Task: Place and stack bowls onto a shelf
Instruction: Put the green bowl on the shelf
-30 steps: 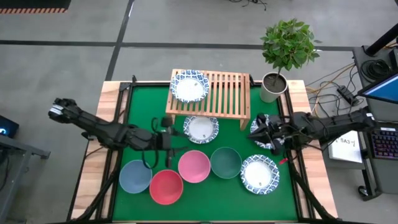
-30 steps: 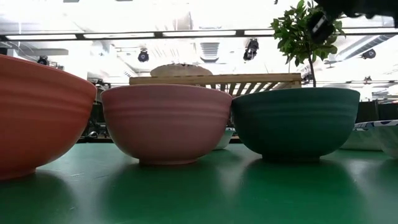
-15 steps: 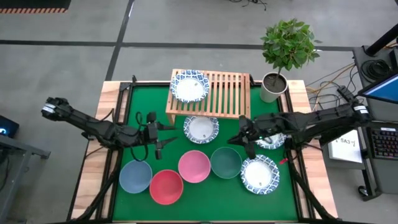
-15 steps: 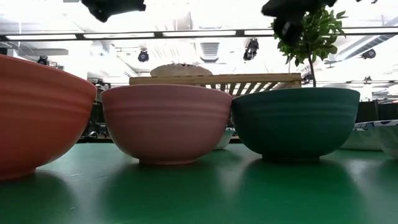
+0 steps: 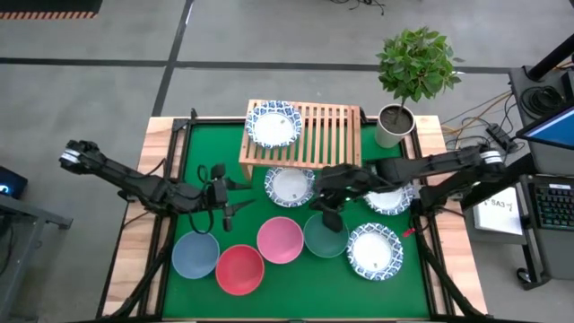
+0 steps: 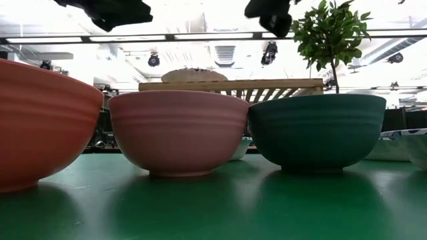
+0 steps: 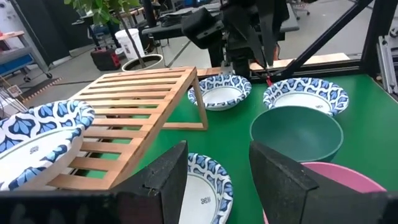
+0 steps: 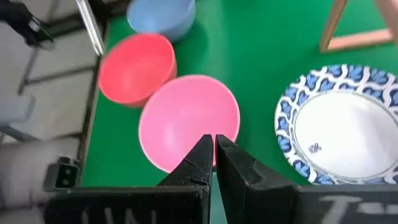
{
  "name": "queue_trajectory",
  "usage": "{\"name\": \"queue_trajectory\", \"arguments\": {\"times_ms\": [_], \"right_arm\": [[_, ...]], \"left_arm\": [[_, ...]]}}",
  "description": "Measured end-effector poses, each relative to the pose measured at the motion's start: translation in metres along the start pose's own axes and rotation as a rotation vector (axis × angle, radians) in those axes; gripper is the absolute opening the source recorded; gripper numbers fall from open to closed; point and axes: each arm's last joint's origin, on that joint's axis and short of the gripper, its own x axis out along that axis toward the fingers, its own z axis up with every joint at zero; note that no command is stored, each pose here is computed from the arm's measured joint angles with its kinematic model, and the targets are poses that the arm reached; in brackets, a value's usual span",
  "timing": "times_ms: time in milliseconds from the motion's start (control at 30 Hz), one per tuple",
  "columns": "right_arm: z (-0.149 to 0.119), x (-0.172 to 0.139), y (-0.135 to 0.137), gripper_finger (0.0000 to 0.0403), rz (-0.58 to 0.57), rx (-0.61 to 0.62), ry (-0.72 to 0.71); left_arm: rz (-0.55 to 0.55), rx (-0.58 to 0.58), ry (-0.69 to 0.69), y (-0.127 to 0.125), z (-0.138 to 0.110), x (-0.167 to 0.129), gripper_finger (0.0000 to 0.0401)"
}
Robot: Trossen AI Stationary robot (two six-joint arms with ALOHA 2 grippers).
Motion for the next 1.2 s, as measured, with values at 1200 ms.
{"name": "queue_trajectory", "arguments": {"times_ms": [1200], "right_arm": [[-0.007,0.054,-0.006,0.0009,-0.141,-0.035,0.527]], "left_arm": [[-0.011,0.017,-0.002,-0.002,0.002,0.0,0.0155]]}}
